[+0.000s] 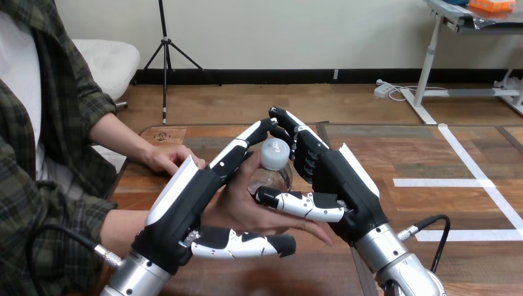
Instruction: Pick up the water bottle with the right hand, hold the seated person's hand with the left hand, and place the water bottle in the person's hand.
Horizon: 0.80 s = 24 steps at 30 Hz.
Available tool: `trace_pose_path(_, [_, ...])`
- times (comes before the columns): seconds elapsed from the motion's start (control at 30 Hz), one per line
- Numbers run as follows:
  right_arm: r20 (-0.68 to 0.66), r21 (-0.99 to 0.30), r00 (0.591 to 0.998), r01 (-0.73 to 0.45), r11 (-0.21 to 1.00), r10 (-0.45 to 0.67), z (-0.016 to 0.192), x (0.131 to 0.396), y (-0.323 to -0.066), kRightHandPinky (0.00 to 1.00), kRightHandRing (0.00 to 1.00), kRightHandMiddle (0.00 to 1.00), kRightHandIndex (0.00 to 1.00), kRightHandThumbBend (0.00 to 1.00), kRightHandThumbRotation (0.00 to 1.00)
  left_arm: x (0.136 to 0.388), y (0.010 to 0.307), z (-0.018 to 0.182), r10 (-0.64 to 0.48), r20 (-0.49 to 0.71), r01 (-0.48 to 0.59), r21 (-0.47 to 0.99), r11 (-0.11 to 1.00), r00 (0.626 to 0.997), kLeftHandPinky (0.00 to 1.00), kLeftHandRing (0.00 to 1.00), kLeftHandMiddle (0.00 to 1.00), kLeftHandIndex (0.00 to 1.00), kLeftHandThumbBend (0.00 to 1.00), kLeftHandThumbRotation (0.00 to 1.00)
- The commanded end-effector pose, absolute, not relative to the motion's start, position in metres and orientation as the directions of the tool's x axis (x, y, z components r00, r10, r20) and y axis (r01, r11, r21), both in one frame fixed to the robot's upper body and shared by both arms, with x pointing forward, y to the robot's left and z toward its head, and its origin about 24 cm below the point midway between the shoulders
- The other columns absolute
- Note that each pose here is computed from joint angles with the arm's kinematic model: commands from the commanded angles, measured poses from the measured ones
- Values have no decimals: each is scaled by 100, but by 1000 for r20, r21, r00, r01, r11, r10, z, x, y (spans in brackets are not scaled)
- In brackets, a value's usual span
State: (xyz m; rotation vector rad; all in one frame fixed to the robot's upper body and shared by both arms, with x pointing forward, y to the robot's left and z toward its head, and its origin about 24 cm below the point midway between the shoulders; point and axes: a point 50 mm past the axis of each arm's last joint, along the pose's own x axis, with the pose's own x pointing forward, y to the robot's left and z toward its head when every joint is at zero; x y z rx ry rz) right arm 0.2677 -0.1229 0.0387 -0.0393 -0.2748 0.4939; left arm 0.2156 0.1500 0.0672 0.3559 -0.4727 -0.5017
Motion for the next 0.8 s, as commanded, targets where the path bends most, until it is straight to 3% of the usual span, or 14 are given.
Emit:
trace_pose_path(0.0, [348,-97,836,-418,903,424,61,278,-130,93,95,97,93,65,21,220,152,77,-489,424,340,381,860,762,85,94,96,94,83,26])
trace_pose_path(0.4, [426,-45,839,-354,934,338,68,275,-134,86,92,93,90,62,41,218,150,78,-425,516,383,193,904,744,87,92,92,89,83,30])
trace_pose_path(0.77, [495,-6,825,-308,951,271,76,270,-137,83,90,91,89,60,55,216,151,77,-364,577,371,110,922,732,88,88,88,87,82,49])
